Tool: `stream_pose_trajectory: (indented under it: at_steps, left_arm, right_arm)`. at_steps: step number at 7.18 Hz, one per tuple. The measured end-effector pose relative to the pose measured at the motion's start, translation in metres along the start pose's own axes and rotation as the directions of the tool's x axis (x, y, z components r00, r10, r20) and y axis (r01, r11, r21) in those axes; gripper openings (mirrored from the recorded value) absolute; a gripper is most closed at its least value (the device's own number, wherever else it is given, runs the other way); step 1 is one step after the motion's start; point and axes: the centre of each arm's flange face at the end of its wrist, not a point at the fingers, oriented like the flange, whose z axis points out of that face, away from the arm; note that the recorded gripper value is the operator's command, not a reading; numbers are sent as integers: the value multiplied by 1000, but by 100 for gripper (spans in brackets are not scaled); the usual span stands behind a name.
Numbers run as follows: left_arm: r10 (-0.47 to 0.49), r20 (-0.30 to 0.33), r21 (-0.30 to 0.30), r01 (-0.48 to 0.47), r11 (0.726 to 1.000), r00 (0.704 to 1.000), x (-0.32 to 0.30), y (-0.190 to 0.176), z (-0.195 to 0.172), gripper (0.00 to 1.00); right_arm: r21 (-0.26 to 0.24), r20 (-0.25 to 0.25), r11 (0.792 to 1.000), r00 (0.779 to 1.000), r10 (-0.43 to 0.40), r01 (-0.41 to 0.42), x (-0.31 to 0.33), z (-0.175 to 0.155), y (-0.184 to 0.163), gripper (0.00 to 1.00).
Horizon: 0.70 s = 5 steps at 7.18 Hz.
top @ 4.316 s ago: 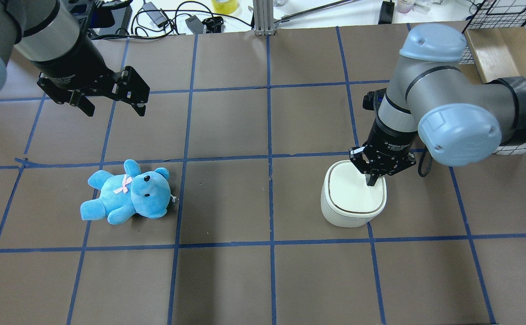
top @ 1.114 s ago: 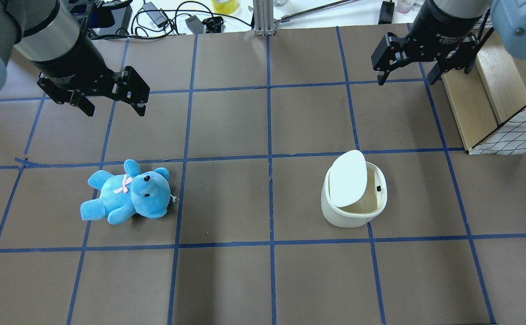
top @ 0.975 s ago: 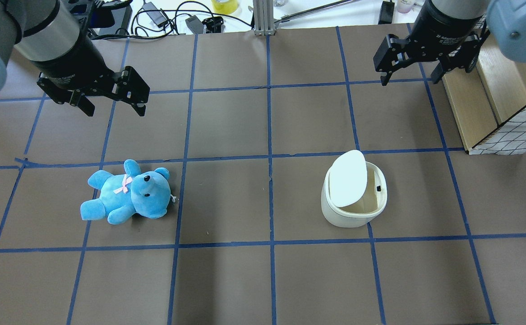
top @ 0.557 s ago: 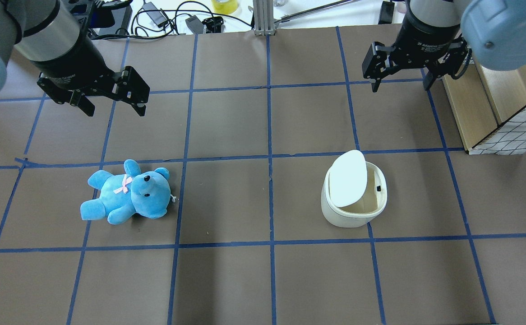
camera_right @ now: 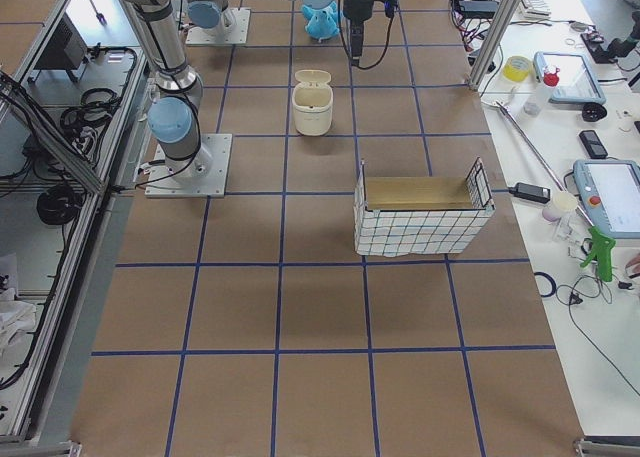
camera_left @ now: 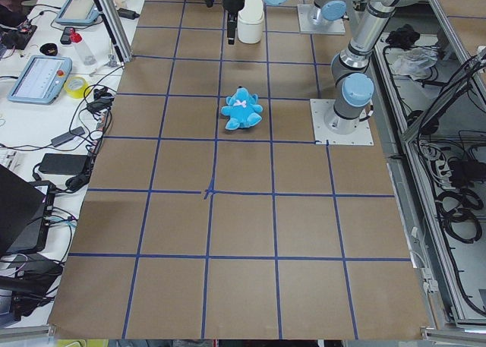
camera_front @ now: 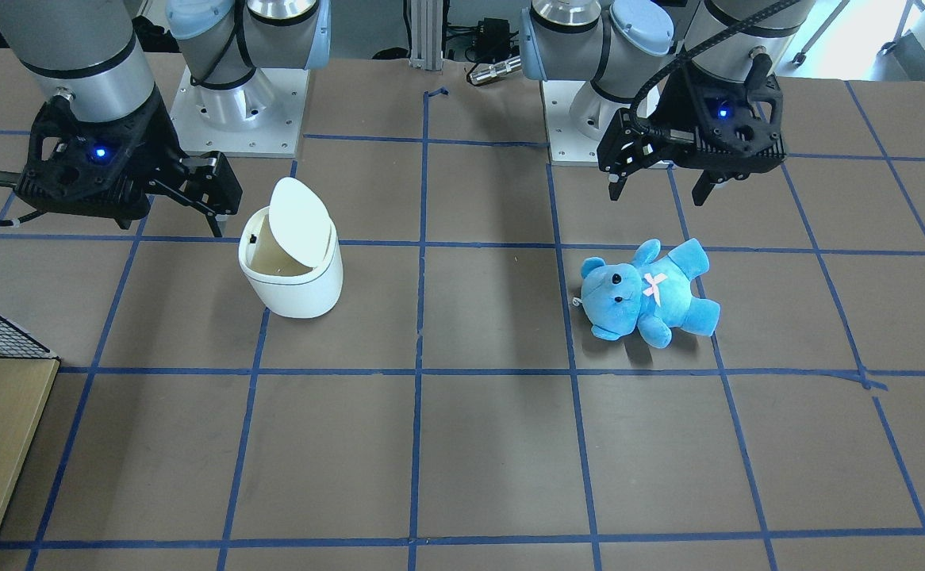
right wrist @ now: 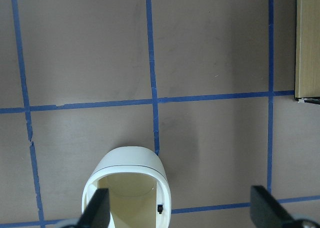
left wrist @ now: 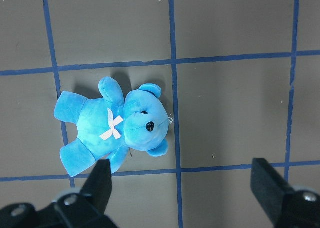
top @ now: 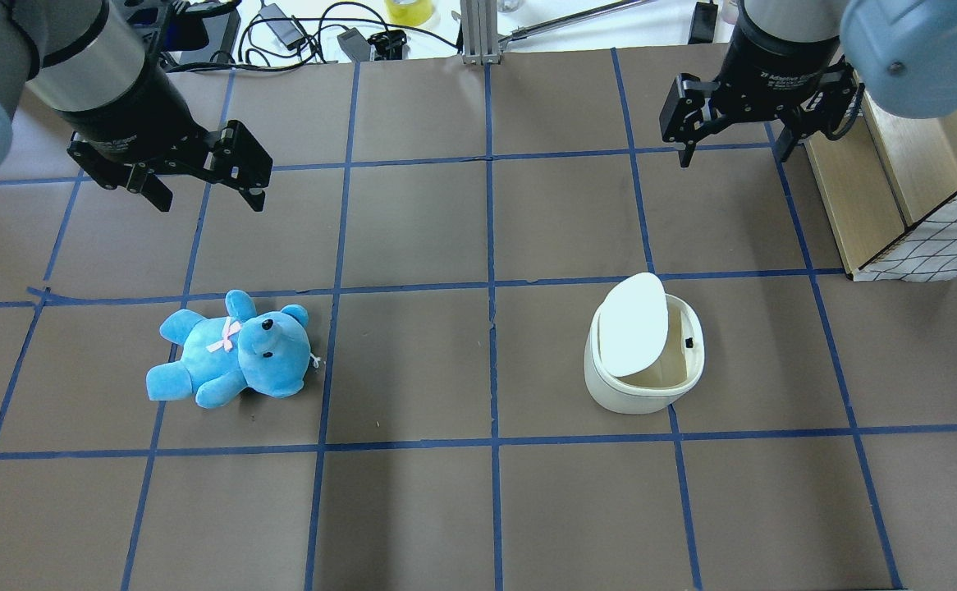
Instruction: Open trash can with right arm
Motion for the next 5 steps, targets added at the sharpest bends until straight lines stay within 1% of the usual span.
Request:
stream_pose_trajectory:
  at_steps: [5]
  left_arm:
    - [0,0,0,0,1000,1000,0,0,0,100]
  right_arm:
    - [-25,45,1000,999,4,-3,-3,0,3,100]
